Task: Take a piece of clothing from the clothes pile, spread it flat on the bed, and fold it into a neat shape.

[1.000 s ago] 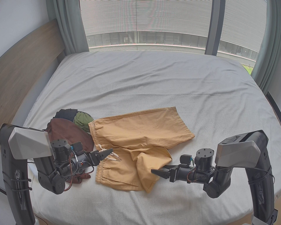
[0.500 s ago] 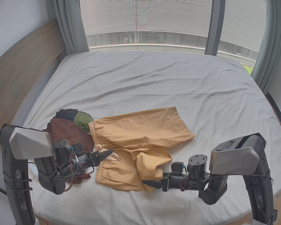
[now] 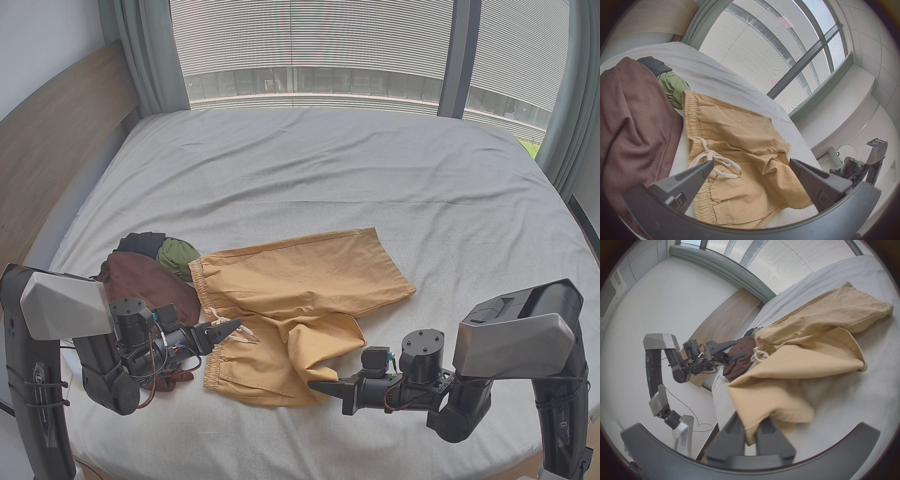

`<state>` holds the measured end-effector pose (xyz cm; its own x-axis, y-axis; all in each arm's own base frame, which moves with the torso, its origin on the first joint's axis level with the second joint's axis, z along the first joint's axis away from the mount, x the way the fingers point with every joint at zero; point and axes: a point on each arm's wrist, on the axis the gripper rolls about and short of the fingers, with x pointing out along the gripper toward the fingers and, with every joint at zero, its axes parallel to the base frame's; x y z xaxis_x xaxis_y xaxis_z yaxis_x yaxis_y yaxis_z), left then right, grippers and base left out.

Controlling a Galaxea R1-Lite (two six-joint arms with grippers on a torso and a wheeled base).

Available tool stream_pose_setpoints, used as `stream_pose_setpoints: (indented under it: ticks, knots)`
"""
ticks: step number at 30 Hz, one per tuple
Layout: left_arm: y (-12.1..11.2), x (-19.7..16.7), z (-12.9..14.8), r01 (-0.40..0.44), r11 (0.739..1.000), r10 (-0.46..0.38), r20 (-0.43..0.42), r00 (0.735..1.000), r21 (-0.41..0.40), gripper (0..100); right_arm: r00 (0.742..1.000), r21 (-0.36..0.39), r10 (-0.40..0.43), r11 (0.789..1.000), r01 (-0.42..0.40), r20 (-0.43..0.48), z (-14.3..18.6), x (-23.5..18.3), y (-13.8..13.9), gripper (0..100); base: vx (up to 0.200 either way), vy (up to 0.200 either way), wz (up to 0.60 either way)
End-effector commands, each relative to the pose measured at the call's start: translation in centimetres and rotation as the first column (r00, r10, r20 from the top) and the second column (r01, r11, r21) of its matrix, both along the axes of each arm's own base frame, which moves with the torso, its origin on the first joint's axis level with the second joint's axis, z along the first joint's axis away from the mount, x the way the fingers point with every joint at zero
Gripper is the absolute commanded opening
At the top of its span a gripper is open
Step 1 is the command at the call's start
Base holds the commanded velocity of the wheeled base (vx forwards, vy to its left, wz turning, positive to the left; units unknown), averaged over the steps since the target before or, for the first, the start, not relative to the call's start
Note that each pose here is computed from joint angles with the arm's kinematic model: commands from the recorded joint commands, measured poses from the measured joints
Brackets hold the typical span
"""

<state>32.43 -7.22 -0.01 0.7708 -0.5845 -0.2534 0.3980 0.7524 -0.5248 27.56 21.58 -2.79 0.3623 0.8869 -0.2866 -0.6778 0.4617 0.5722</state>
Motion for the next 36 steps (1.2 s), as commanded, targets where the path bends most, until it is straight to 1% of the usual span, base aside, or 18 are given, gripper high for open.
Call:
stream_pose_setpoints:
  ticks: [1,3,9,12,18,20,25,36]
  knots:
    - [0.0,0.0,0.0,-0.002,1.000,0.002,-0.001,1.000,0.000,100,0.999,0.028,0.039,0.999,-0.040,0.026,2.0,-1.0,1.1,0,0.000,0.000,0.00]
    - [0.1,0.1,0.0,-0.004,1.000,0.004,0.000,1.000,0.000,100,0.999,0.031,0.046,0.998,-0.046,0.030,2.3,-1.0,1.3,0,0.000,0.000,0.00]
    - [0.1,0.1,0.0,-0.004,1.000,0.004,0.002,1.000,-0.001,100,0.997,0.052,0.047,0.997,-0.050,0.057,2.6,0.9,3.0,0,0.000,0.000,0.00]
    - [0.1,0.1,0.0,-0.005,1.000,0.005,0.002,1.000,-0.001,100,0.998,0.049,0.045,0.998,-0.047,0.037,1.7,2.3,4.2,0,0.000,0.000,0.00]
    - [0.1,0.1,0.0,-0.005,1.000,0.005,0.002,1.000,-0.001,100,1.000,0.103,0.029,0.994,-0.029,0.001,0.5,4.7,6.1,0,0.000,0.000,0.00]
    - [0.2,0.1,0.0,-0.007,1.000,0.007,0.003,1.000,-0.001,100,0.999,0.103,0.035,0.994,-0.034,-0.010,0.2,5.0,6.9,0,0.000,0.000,0.00]
    - [0.2,0.2,0.0,-0.009,1.000,0.009,0.005,1.000,-0.001,100,0.998,0.082,0.047,0.996,-0.043,-0.039,-0.4,5.5,8.0,0,0.000,0.000,0.00]
    - [0.2,0.3,0.0,-0.009,1.000,0.009,0.005,1.000,-0.001,100,0.995,0.085,0.085,0.993,-0.080,-0.056,-0.8,4.6,9.4,0,0.000,0.000,0.00]
